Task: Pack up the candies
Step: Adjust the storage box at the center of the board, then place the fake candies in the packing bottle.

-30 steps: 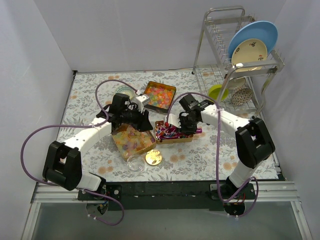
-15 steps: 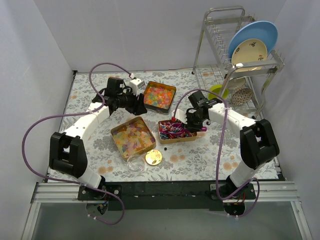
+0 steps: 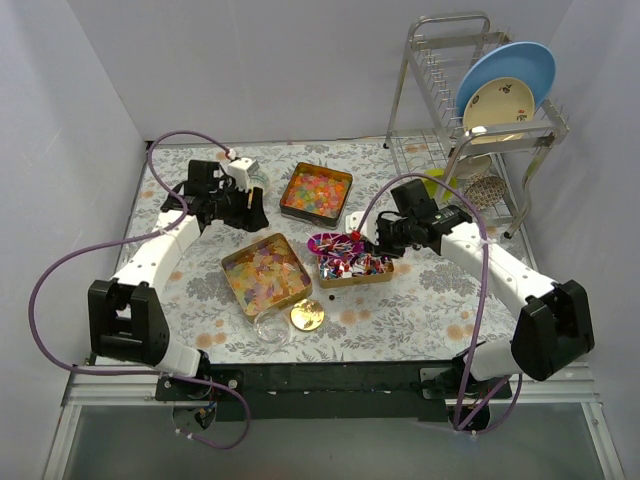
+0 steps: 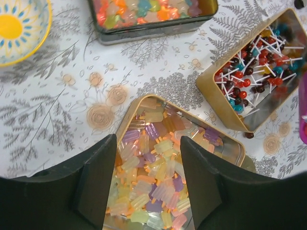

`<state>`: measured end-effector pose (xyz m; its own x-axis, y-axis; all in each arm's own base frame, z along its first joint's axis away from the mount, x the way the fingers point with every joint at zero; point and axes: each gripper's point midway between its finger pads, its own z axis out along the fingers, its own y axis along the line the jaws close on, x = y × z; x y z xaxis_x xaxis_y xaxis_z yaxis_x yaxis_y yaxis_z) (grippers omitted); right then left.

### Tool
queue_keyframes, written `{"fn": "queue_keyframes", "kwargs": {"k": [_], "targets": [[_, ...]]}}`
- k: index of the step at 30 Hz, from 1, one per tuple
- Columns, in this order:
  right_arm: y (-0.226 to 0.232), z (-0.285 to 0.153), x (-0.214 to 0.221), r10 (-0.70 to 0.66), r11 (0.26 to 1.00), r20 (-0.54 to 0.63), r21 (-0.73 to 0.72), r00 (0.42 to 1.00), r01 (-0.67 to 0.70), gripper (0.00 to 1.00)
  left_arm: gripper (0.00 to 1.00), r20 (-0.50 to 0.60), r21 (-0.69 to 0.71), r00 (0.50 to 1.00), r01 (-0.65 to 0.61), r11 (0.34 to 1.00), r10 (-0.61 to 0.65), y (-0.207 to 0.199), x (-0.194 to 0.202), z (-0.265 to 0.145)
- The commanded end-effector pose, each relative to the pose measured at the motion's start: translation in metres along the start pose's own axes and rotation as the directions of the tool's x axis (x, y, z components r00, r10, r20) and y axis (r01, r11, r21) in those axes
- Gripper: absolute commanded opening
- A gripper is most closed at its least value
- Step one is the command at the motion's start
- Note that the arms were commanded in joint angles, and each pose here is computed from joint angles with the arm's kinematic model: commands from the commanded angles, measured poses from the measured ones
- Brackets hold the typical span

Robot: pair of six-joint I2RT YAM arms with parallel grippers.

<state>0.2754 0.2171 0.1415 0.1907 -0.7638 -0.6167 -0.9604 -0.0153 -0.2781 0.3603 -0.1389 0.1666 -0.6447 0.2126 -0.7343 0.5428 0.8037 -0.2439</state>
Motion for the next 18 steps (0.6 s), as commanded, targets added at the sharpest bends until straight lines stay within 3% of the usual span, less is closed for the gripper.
{"fn": "queue_keyframes", "kwargs": {"k": [1,10,18], "targets": [[-0.006,0.002,-0.037,-0.112,0.993,0.077,0.053,0.991,0.108,0.01,0.56,0.109,-0.072,0.99,0.102,0.992,-0.094,0.02,-0.016,-0.032],[0.048,0.008,-0.071,-0.443,0.886,-0.069,-0.185,0.894,0.425,0.01,0.57,0.123,-0.14,0.986,0.131,0.981,-0.114,0.034,-0.013,-0.057],[0.05,0.015,-0.093,-0.535,0.833,-0.152,-0.26,0.831,0.488,0.01,0.57,0.176,-0.168,0.975,0.166,0.972,-0.136,0.03,0.003,-0.069]]}}
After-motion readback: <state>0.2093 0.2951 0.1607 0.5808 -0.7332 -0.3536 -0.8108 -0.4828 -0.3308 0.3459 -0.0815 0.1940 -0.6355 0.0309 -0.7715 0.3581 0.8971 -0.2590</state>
